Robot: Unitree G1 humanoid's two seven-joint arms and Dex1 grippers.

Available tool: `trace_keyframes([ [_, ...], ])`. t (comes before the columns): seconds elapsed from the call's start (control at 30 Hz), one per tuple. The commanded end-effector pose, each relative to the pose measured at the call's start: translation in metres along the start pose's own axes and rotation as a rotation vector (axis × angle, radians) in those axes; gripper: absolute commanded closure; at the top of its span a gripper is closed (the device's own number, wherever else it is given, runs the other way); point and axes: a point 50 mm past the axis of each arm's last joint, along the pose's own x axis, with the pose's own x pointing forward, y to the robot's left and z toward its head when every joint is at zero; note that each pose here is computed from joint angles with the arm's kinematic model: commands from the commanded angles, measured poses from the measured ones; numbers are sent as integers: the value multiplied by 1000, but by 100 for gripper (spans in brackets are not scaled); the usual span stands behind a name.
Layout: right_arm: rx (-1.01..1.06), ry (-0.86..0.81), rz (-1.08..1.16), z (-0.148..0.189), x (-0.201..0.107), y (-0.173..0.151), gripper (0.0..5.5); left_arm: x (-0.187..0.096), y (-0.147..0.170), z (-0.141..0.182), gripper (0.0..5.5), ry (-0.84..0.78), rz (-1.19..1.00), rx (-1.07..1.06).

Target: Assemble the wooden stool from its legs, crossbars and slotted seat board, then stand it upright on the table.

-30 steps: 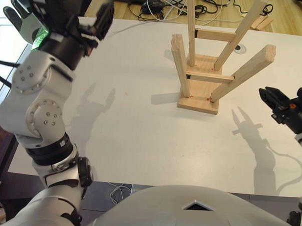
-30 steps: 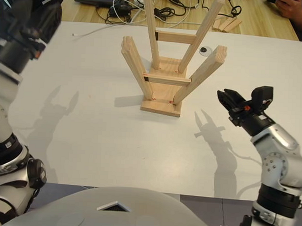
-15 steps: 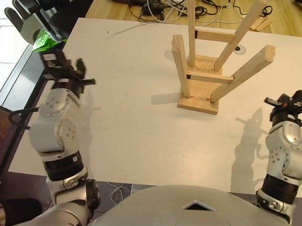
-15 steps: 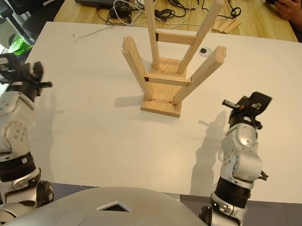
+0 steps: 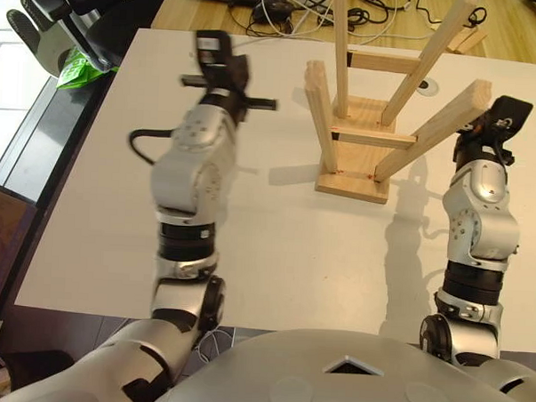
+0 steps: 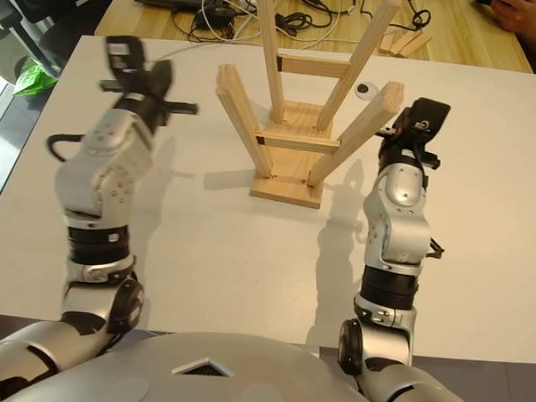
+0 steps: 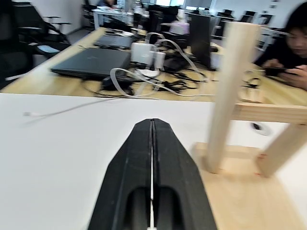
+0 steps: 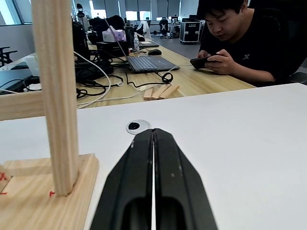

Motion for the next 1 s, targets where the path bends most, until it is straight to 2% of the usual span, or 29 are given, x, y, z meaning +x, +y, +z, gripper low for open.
trace_keyframes([
  [0.03, -5, -15, 29, 7, -6, 9, 550, -7, -34, 17, 547, -31, -117, -18],
  [0.17, -24, -22, -43, 11, 4, -12, 550, -12, -18, 19, 547, -19, -51, -4],
  [0.33, 2, -77, -135, 33, 18, -59, 550, -24, 34, 27, 547, -24, 119, 25],
  [0.47, 146, -145, -40, 61, 27, -63, 550, -33, 61, 44, 547, -73, 190, 35],
  [0.57, 378, -304, 290, 121, 24, -31, 550, -37, 70, 68, 547, -195, 174, -64],
  [0.63, 405, -390, 547, 159, 10, -6, 550, -39, 75, 80, 547, -260, 174, -115],
  [0.7, 367, -444, 732, 181, -7, 10, 550, -42, 79, 86, 547, -295, 178, -129],
  [0.83, 337, -593, 819, 227, -21, 6, 550, -46, 83, 93, 547, -335, 187, -133],
  [0.9, 369, -708, 779, 265, -23, -12, 550, -48, 86, 98, 547, -353, 197, -129],
  [1.0, 438, -788, 774, 293, -28, -31, 550, -50, 89, 102, 547, -367, 202, -127],
])
